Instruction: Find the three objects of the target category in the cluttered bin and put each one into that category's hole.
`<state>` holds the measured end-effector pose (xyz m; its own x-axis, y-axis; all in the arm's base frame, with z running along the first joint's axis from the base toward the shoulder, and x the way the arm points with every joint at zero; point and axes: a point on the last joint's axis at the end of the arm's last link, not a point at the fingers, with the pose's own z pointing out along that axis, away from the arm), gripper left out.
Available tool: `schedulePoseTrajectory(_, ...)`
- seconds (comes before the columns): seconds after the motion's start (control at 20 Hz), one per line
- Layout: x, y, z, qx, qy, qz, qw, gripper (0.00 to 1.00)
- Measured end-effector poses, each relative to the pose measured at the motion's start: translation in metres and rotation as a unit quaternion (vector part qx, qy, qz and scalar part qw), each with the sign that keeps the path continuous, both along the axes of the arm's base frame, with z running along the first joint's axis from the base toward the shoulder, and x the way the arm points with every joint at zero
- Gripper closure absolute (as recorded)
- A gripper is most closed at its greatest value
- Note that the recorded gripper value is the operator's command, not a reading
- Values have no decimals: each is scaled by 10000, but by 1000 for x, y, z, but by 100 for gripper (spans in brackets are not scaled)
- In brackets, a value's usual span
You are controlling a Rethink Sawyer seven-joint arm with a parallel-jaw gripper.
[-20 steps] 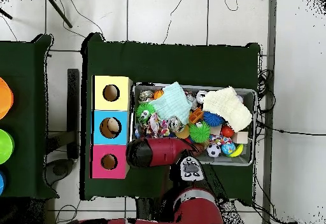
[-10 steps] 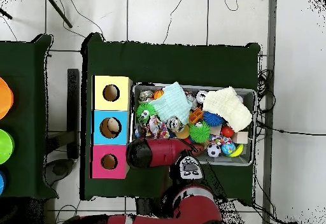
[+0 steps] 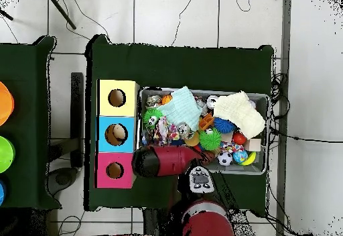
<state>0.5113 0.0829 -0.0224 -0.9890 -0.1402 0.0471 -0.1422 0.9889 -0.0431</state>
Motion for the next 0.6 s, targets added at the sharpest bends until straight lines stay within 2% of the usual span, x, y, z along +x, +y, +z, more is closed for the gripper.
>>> schedulePoseTrajectory(0.15,-3,0,8,-2,-13,-5,10000,0)
schedulePoseTrajectory(0.6,-30,-2,43,10,35,-64,10000,0)
